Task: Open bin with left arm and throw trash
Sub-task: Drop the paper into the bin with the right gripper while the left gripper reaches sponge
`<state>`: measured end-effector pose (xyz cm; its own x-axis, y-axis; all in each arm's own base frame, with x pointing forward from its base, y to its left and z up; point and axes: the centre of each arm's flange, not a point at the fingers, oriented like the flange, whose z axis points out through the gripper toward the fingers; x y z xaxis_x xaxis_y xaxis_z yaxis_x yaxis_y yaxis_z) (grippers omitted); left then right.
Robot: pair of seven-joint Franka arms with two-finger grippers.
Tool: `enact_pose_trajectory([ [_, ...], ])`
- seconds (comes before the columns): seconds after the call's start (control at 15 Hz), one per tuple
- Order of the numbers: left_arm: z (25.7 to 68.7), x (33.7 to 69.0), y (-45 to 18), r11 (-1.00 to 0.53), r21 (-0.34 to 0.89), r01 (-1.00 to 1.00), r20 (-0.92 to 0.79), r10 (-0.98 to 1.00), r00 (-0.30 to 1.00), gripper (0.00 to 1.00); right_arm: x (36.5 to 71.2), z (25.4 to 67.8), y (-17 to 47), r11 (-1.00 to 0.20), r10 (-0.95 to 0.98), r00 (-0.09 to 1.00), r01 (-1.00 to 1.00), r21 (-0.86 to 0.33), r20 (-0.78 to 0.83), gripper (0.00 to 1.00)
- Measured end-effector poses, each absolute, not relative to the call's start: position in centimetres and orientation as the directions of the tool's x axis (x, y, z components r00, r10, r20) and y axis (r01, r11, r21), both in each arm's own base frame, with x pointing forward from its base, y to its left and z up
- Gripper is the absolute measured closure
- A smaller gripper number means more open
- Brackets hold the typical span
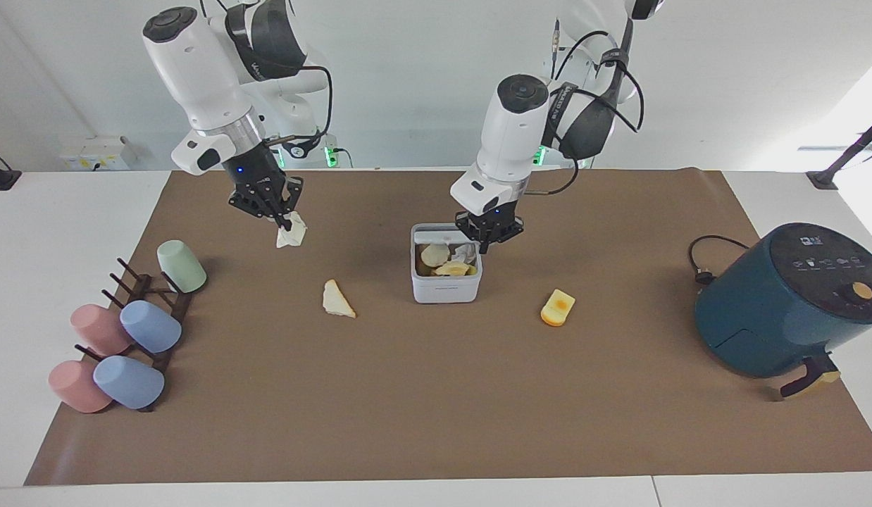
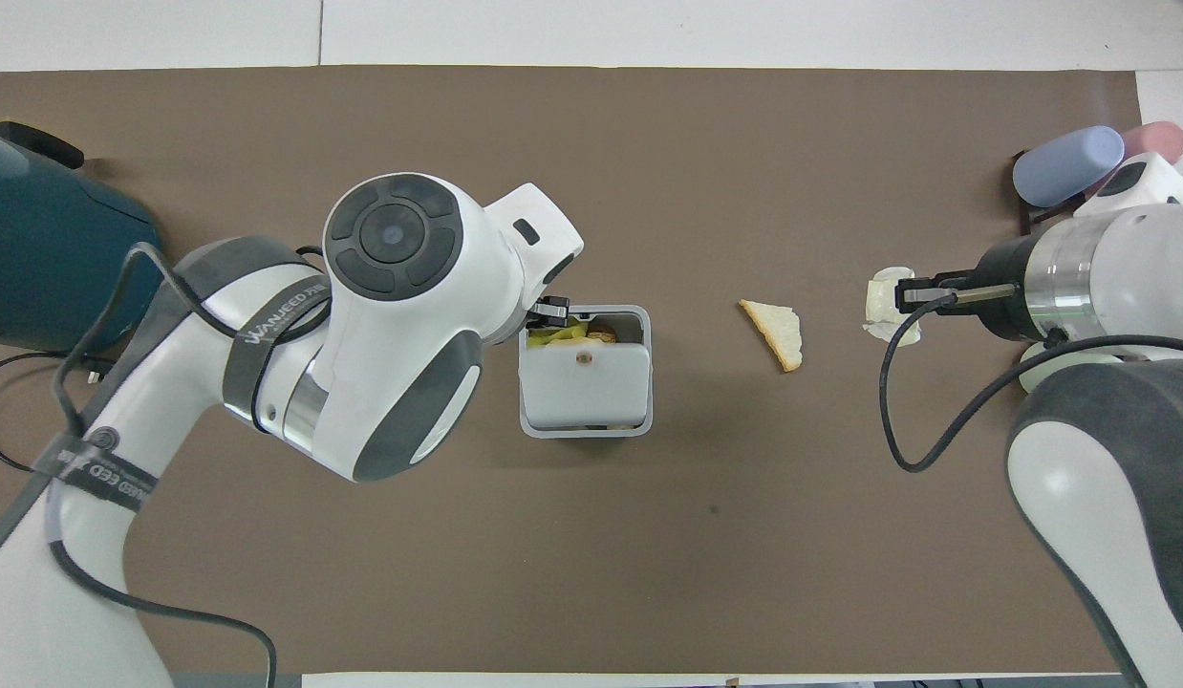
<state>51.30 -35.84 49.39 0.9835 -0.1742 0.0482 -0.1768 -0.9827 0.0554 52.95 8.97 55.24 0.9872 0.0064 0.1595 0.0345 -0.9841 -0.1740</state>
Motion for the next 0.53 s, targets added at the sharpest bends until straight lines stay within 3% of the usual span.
enact_pose_trajectory([
  [0.4, 49.5, 55.5, -25.7, -0.958, 0.034, -0.284, 0.013, -0.284, 0.959, 0.99, 51.4, 54.4, 20.6, -0.956, -0.186, 0.97, -0.142, -0.255, 0.159, 0.97],
  [0.53, 48.2, 57.0, -21.2, -0.949, 0.041, -0.314, -0.003, -0.314, 0.949, 0.81, 51.6, 52.8, 23.9, -0.938, -0.241, 0.957, -0.187, -0.292, 0.161, 0.97],
])
